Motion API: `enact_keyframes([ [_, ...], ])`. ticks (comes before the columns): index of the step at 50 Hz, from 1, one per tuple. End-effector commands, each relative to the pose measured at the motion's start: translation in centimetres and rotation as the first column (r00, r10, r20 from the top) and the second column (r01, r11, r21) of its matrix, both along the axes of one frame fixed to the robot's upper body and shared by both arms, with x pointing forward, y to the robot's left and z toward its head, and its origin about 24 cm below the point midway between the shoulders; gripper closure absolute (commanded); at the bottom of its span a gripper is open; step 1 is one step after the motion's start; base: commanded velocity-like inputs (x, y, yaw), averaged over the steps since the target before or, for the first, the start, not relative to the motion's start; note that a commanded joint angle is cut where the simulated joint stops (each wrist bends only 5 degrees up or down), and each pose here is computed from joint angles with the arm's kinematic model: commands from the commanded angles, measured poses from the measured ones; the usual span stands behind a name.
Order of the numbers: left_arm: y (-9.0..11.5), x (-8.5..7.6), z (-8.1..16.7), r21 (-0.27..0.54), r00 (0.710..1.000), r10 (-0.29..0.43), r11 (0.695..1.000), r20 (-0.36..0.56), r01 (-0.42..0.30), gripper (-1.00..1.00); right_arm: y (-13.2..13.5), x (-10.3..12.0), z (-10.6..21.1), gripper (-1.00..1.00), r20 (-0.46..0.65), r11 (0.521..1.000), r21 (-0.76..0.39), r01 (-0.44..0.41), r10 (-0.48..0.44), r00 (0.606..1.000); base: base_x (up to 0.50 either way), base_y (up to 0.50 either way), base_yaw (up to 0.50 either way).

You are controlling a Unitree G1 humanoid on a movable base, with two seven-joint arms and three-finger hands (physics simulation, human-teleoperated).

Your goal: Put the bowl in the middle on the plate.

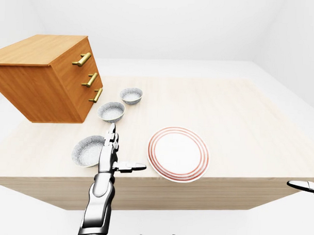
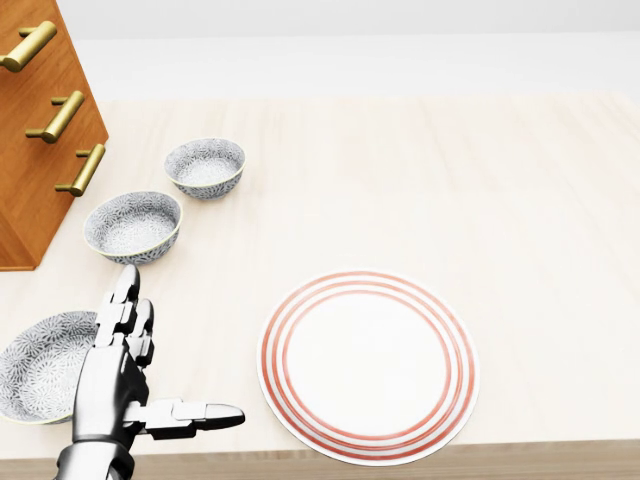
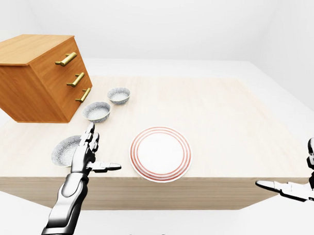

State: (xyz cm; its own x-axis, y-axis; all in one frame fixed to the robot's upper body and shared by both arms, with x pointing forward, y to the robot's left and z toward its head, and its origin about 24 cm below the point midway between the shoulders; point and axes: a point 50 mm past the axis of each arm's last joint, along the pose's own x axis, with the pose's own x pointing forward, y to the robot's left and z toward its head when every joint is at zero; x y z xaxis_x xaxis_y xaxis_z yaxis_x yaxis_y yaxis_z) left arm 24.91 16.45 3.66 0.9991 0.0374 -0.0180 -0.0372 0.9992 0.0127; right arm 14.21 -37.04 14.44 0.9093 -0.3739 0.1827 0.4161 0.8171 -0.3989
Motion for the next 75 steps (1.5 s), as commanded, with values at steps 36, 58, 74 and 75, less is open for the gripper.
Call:
enact_keyframes([
  [36,-0.2,-0.2,0.5,-0.003,1.0,-0.008,1.0,0.004,0.008,-1.0,-0.9,-0.2,0.1,-1.0,0.02,0.999,0.035,-0.003,0.003,1.0,0.06,0.04,0.0],
  [58,-0.3,-0.2,0.3,0.012,1.0,-0.014,1.0,0.006,0.013,-1.0,-0.9,-0.1,-0.2,-1.0,0.001,0.999,0.032,0.003,-0.003,1.0,0.23,0.12,0.0],
  [74,-0.2,0.0,0.2,0.021,1.0,-0.012,1.0,0.006,0.012,-1.0,-1.0,-0.1,-0.4,-1.0,-0.013,0.999,0.032,0.016,-0.016,1.0,0.09,0.02,0.0],
  [75,-0.2,0.0,0.0,0.025,1.0,-0.014,1.0,0.007,0.014,-1.0,-0.9,-0.1,-0.5,-1.0,-0.007,0.999,0.04,0.008,-0.008,1.0,0.0,0.0,0.0],
])
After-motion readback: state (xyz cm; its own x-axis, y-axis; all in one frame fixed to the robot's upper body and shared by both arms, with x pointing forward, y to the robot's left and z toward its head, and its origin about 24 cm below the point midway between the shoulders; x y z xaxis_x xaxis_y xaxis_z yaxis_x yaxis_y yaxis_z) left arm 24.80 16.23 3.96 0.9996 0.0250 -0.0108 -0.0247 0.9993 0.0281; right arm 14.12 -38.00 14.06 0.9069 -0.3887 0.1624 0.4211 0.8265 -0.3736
